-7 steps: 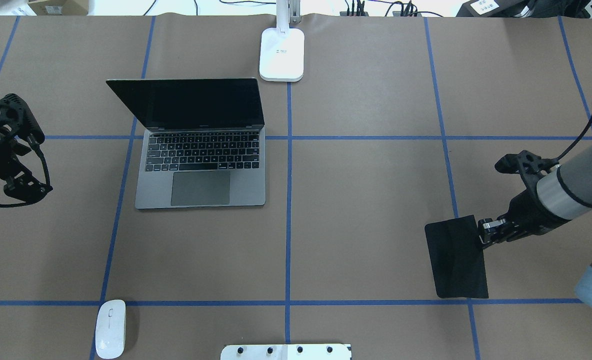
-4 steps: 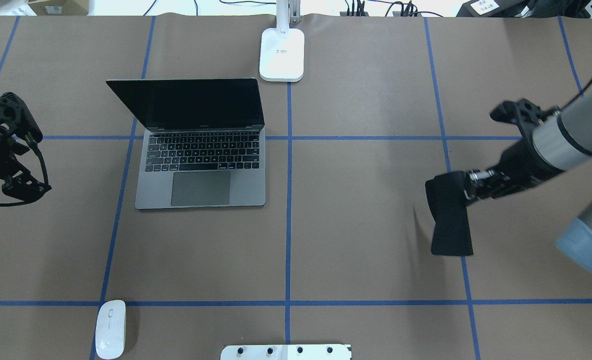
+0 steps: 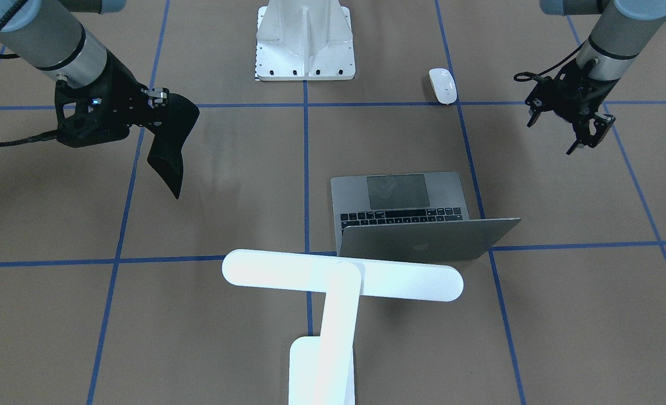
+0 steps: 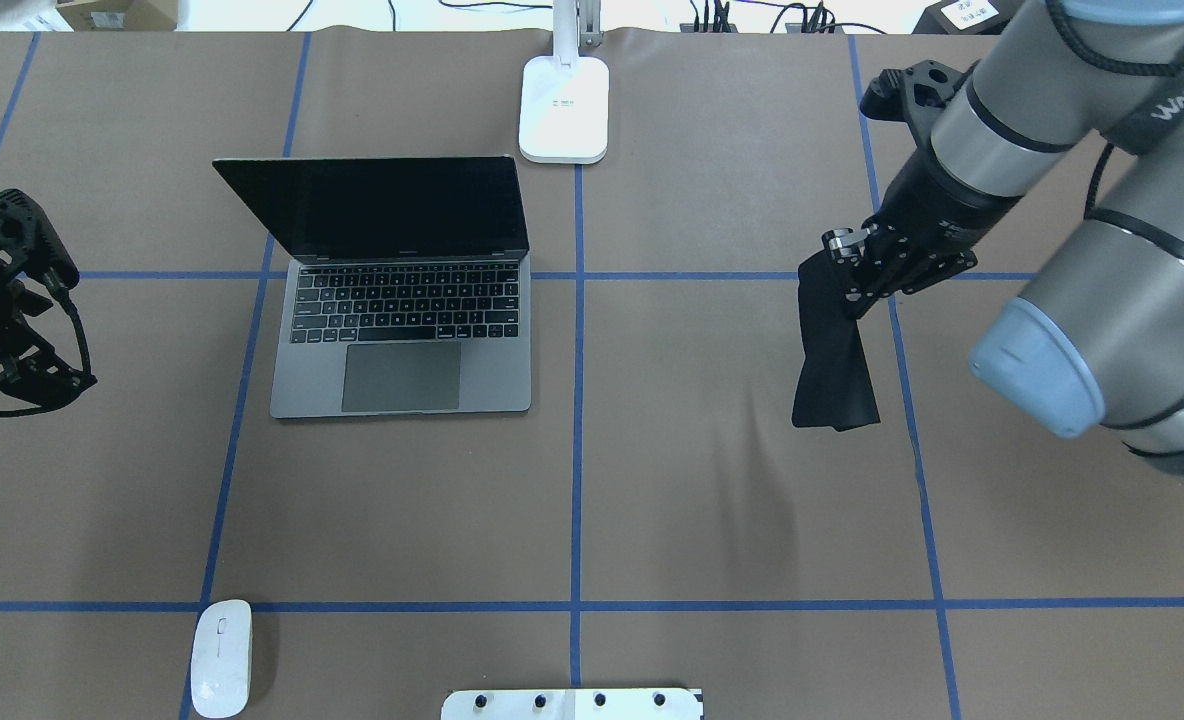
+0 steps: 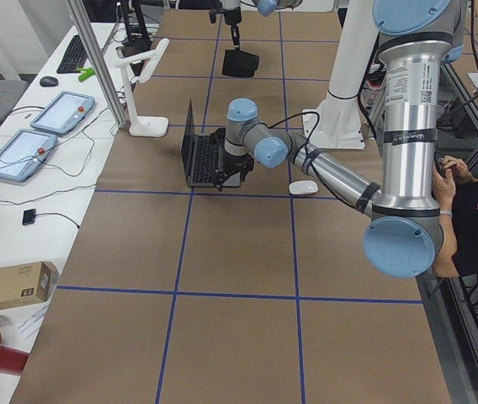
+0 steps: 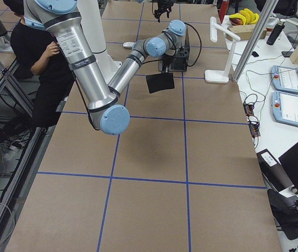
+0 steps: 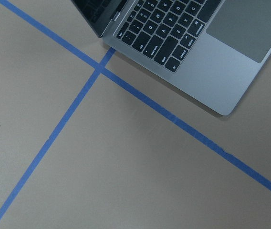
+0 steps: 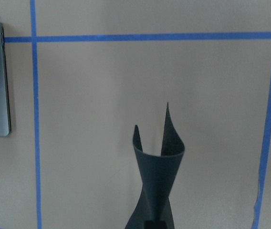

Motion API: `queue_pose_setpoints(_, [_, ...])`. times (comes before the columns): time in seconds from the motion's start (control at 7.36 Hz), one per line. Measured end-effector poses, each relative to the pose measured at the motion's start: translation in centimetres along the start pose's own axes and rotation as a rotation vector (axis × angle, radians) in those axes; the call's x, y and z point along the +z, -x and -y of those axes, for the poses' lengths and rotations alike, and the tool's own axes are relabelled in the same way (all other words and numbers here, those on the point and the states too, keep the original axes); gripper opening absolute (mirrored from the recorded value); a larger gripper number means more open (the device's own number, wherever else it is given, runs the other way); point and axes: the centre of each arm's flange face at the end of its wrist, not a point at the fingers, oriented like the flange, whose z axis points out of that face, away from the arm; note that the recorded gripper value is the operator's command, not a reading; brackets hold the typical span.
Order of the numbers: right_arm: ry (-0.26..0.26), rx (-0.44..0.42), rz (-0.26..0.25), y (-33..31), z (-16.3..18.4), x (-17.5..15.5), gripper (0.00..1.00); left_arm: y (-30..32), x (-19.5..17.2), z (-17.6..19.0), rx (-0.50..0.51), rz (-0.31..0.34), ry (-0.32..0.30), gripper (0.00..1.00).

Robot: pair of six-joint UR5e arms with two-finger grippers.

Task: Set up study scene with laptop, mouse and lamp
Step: 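Lift the mouse pad with the right gripper and carry it beside the laptop, then lower the mouse pad beside the laptop and open the right gripper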

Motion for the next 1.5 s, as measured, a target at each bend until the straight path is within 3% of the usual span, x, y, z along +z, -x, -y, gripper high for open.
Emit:
queue_pose_setpoints(0.27, [0.004, -0.021, -0.05, 4.4, 4.5, 1.0, 0.1, 0.1, 0.1, -0.2, -0.007, 0.0, 0.004, 1.0])
queue_pose_setpoints(0.68, [0.023, -0.026, -0.082, 8.9, 8.6, 1.9, 0.1, 0.3, 0.7, -0.4, -0.017, -0.001, 0.016, 1.0])
queue_pose_setpoints(1.36, [0.064, 0.017, -0.079, 10.8, 10.2, 2.7, 0.14, 0.6, 1.3, -0.6, -0.023, -0.003, 0.028, 1.0])
queue_pose_setpoints(1.5, [0.069, 0.025, -0.074, 10.8, 10.2, 2.8, 0.99, 0.6, 1.4, -0.7, -0.024, -0.003, 0.03, 1.0])
